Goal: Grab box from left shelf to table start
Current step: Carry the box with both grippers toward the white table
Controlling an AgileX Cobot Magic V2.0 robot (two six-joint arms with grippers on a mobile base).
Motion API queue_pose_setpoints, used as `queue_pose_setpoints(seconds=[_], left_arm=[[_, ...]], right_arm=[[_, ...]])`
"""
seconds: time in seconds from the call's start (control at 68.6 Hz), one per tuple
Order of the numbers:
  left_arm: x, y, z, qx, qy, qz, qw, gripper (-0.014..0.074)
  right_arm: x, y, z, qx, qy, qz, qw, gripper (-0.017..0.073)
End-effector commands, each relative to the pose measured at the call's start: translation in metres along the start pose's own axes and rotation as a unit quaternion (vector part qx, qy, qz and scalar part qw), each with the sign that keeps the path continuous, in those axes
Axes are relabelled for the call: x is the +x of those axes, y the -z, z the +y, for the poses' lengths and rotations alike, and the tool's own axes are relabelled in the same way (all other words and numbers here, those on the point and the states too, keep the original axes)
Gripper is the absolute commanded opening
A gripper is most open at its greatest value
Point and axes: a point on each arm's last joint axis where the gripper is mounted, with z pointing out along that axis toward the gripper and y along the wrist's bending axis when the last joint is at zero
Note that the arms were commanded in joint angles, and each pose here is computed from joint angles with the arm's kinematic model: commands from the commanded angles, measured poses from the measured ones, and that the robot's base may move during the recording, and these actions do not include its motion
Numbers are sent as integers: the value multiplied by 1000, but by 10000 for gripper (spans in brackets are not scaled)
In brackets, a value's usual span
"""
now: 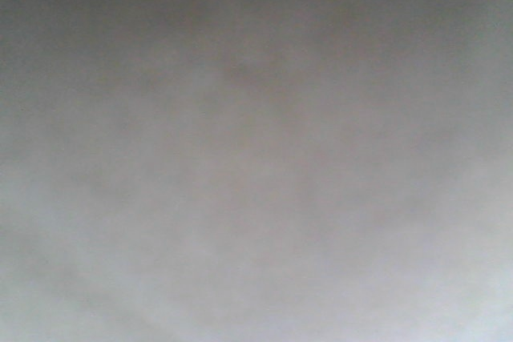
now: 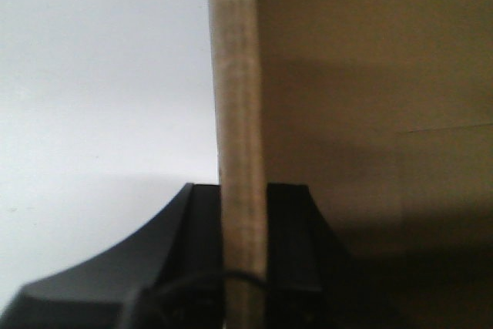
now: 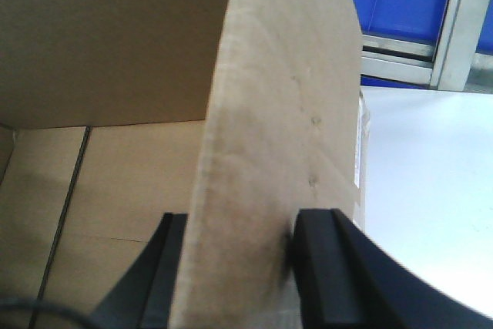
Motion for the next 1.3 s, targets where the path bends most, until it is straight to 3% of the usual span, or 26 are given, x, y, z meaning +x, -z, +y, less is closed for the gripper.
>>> queue_pose_setpoints(seconds=[0.0,1.284], left_arm=[[-13,4,-2,5,-13,-43,999,-92],[-13,4,-2,5,-13,-43,999,-92]], right_arm=[[-23,5,4,-11,-22,-92,995,63],[-23,5,4,-11,-22,-92,995,63]])
